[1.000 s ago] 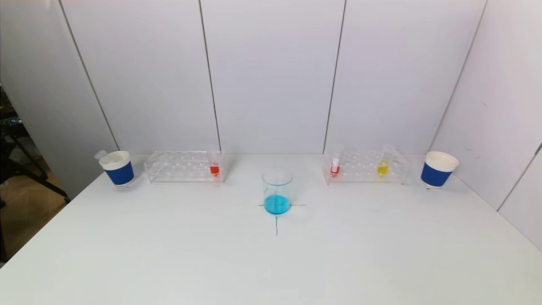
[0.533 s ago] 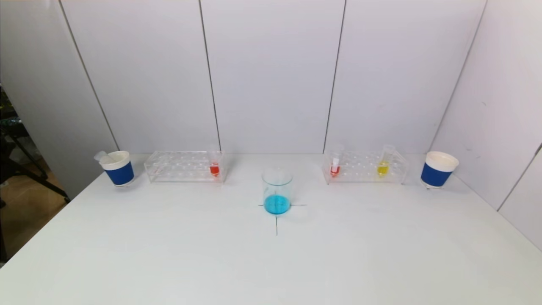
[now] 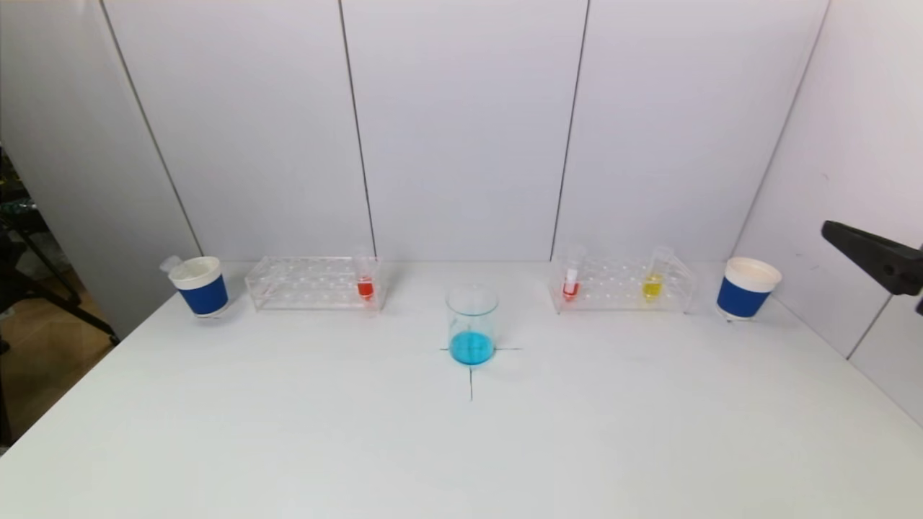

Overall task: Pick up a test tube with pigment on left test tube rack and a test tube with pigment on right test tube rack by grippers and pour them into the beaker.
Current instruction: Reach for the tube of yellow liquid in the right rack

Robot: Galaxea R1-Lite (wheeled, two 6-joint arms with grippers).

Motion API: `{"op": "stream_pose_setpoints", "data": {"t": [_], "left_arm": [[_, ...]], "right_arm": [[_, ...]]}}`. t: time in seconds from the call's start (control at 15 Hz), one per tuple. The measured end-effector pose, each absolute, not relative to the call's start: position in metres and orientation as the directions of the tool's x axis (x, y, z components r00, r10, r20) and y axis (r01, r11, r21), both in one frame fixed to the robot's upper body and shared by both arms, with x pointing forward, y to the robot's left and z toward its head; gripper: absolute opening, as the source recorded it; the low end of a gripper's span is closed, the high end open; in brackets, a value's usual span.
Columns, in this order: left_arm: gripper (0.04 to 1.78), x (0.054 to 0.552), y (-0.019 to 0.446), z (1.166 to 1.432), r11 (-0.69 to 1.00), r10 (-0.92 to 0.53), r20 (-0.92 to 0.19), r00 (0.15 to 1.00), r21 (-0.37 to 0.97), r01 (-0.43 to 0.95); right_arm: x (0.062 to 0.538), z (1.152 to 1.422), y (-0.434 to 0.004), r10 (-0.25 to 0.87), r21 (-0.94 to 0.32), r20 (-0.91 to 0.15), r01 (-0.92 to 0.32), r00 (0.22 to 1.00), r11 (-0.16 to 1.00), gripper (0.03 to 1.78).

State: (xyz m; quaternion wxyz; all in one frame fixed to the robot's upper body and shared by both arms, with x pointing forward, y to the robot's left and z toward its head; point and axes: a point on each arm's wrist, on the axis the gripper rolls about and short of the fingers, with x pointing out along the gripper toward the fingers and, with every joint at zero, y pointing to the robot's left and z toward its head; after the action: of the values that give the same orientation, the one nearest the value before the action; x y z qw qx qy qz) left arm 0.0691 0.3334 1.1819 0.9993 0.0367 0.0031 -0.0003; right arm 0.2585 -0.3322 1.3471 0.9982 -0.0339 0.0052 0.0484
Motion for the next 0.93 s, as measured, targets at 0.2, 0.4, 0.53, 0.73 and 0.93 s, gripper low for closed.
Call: {"op": "stream_pose_setpoints", "data": {"t": [0.2,0.4,0.53,0.73,0.93], "left_arm": [[1.77,0.069,0.333,1.182,0.997,0.0,-0.006,1.0,0.073,0.001],[1.77,0.069,0.333,1.182,0.997,0.0,-0.006,1.0,0.073,0.001],[1.77,0.069,0.333,1.182,0.997,0.0,-0.006,1.0,0.074,0.0],[1.77,0.069,0.333,1.182,0.997,-0.001,-0.006,1.0,0.073,0.001],[1.77,0.069,0.333,1.182,0.997,0.0,-0.006,1.0,0.073,0.001]], "right_arm": [[0.301,1.329,-0.332,0.078,-0.025,-0.019,-0.078,0.997,0.997,1.77],[0.335,1.306,-0.33,0.055,0.001,-0.034,-0.055,0.998,0.998,1.77],[0.354,1.29,-0.33,0.046,0.005,-0.039,-0.046,0.998,0.999,1.77],[0.379,1.263,-0.329,0.034,0.015,-0.057,-0.033,0.998,0.999,1.77],[0.4,1.236,-0.325,0.021,0.03,-0.07,-0.019,0.997,0.999,1.77]]}}
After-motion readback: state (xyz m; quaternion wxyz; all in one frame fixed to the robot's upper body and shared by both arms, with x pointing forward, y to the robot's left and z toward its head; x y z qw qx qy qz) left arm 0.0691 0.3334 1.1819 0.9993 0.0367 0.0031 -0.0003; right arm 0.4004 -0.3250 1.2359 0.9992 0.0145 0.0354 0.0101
